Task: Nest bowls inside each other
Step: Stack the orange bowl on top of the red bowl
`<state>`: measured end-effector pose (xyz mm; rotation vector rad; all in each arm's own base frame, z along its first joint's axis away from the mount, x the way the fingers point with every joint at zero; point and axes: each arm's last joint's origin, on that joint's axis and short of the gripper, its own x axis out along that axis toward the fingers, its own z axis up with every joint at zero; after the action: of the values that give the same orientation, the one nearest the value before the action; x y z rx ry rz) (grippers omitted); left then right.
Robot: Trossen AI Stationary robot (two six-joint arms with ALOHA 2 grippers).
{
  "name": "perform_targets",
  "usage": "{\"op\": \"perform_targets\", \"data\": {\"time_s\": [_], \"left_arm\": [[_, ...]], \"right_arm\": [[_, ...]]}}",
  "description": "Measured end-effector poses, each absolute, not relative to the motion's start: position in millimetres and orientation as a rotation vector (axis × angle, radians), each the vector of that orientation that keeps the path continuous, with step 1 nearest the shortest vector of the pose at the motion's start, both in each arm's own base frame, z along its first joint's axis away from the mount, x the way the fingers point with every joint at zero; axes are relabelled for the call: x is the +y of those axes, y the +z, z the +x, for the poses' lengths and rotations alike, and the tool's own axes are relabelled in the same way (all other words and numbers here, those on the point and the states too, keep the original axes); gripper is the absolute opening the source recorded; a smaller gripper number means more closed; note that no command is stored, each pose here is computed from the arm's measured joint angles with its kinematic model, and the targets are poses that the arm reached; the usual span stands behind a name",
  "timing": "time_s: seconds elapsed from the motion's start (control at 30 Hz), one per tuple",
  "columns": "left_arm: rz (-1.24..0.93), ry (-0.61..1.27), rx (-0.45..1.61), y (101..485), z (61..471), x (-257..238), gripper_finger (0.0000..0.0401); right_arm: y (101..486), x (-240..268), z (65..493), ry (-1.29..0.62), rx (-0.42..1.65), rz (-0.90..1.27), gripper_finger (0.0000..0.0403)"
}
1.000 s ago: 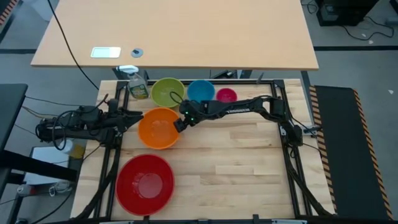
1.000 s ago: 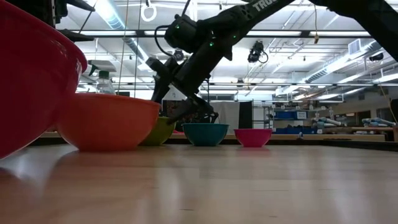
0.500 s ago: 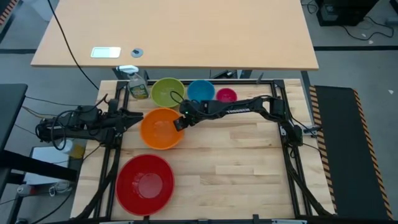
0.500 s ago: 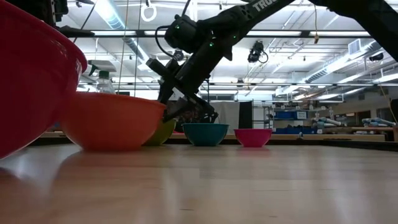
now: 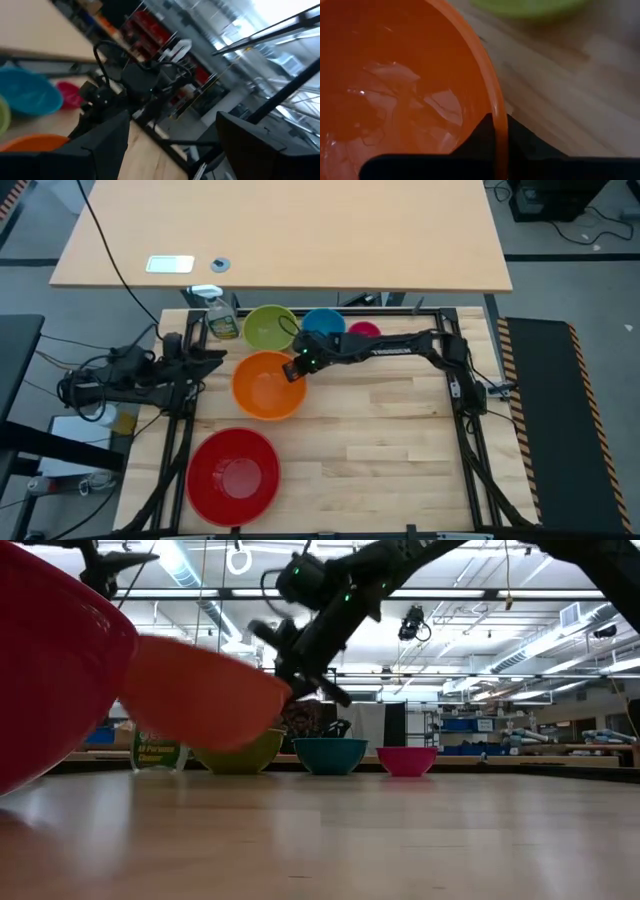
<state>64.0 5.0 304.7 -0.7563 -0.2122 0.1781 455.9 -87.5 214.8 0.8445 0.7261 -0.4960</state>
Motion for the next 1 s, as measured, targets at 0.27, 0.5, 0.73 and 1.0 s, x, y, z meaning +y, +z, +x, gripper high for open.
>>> {"op": "perform_targets", "data": {"time_s": [0.27, 0.5, 0.73, 1.0], "left_arm": [[-0.752, 0.117, -0.234, 309, 64, 4, 0.0299], [-0.763, 0.108, -0.267, 312, 63, 4, 0.0299], [-0.788, 0.111, -0.294, 316, 68, 4, 0.0299], [-0.797, 0.118, -0.276, 315, 74, 4, 0.0299]], "right_arm": [[273, -50, 454, -0.243, 0.563, 0.744, 0.0028], [279, 13, 465, -0.087, 0.491, 0.698, 0.0029], [295, 52, 485, -0.028, 0.480, 0.649, 0.0028], [308, 72, 517, -0.019, 0.593, 0.472, 0.0029]]}}
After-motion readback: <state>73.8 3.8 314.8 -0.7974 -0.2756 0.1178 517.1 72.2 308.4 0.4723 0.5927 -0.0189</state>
